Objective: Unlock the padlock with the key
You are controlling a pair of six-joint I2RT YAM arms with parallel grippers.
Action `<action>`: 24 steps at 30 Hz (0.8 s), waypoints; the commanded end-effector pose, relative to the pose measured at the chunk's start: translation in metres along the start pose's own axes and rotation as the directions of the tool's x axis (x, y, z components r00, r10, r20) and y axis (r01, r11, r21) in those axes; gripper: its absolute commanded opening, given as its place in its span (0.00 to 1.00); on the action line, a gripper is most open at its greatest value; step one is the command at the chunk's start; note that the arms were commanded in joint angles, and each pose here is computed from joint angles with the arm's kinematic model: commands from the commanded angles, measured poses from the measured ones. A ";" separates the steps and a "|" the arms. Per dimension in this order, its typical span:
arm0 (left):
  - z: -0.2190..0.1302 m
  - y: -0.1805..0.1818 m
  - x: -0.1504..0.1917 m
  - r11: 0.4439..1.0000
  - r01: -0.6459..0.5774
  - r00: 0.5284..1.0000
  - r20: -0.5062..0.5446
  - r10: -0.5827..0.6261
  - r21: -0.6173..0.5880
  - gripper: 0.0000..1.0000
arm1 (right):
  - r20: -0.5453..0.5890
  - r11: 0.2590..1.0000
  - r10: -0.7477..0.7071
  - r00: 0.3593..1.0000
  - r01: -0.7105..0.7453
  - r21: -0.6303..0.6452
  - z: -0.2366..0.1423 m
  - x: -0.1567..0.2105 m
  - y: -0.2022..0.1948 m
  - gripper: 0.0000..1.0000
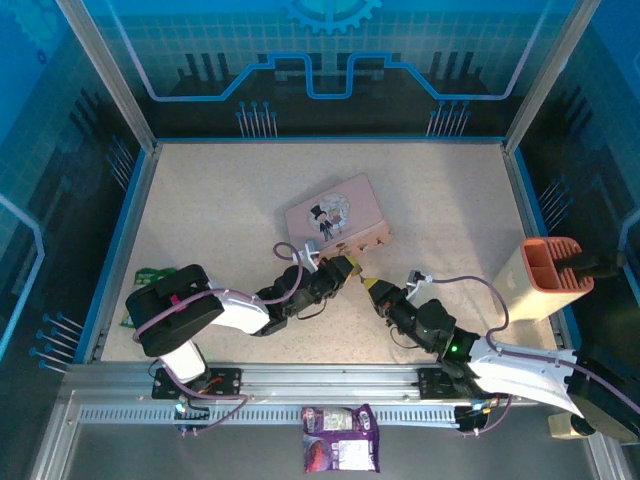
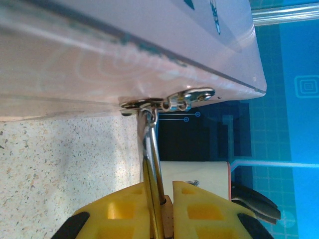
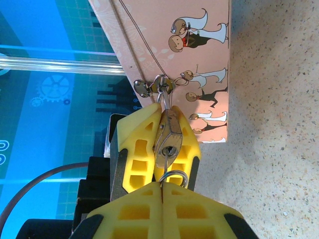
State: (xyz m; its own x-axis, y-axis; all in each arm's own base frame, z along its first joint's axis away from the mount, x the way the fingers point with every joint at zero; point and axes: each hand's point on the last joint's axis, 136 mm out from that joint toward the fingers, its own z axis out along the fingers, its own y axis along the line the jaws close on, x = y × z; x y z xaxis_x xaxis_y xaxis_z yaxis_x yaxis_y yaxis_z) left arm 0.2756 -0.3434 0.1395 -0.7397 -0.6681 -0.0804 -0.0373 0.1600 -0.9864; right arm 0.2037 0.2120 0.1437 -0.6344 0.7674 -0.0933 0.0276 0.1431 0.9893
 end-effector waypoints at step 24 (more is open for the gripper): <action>-0.013 -0.104 0.011 0.935 0.071 0.997 -0.046 -0.058 0.347 0.00 | 0.039 0.998 0.058 0.998 -0.057 -0.010 0.004 -0.004 0.008 0.00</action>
State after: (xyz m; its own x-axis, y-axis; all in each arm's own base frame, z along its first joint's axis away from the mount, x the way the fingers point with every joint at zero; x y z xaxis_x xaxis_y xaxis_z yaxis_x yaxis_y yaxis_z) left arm 0.2765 -0.3433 0.1436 -0.7330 -0.6755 -0.0802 -0.0278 0.1475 -0.9887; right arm 0.2036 0.2159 0.1419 -0.6393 0.7664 -0.0626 0.0567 0.1282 0.9901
